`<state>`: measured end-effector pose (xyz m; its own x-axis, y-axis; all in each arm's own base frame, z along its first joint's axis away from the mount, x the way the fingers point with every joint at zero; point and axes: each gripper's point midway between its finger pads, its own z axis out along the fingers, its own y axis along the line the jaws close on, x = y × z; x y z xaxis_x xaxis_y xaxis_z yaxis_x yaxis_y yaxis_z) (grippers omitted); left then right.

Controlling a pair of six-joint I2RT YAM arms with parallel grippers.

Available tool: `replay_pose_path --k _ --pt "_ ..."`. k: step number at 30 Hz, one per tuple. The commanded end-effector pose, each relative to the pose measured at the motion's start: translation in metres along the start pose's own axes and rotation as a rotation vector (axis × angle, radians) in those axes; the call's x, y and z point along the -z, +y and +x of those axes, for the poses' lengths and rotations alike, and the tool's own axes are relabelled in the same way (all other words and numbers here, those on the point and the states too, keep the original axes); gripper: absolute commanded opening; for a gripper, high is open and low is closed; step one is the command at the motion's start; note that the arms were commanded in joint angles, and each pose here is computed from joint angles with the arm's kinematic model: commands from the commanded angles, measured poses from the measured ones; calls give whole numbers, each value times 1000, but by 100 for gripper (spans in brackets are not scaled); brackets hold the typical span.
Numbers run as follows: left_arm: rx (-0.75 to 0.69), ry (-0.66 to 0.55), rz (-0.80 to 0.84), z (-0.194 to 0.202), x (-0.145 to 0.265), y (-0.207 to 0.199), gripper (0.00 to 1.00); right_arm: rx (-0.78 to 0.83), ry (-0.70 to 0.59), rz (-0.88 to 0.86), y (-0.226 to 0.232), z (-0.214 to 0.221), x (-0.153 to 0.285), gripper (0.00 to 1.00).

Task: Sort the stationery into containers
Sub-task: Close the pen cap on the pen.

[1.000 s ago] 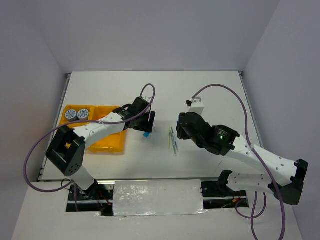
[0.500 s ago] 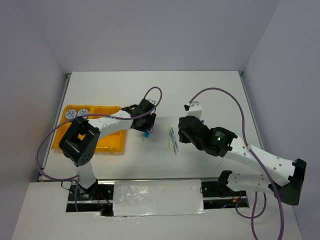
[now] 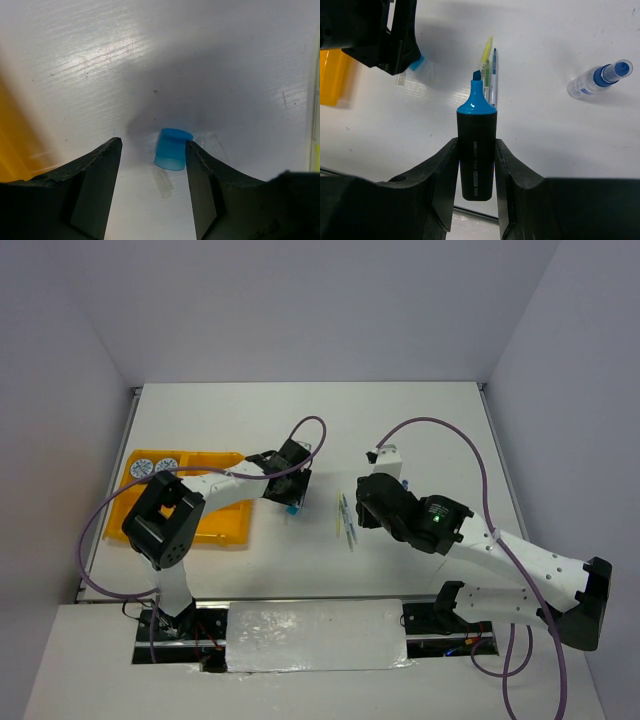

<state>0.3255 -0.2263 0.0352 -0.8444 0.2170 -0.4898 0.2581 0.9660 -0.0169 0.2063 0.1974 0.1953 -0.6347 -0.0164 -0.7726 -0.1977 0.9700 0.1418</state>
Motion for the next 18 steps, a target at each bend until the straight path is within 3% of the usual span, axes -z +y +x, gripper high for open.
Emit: replay_pose_path --k 1,18 --pt "10 -21 -10 -6 -5 -1 66 3 -17 -12 5 -2 -3 20" --pt "50 11 -49 3 -10 3 63 4 -9 -17 6 1 -5 20"
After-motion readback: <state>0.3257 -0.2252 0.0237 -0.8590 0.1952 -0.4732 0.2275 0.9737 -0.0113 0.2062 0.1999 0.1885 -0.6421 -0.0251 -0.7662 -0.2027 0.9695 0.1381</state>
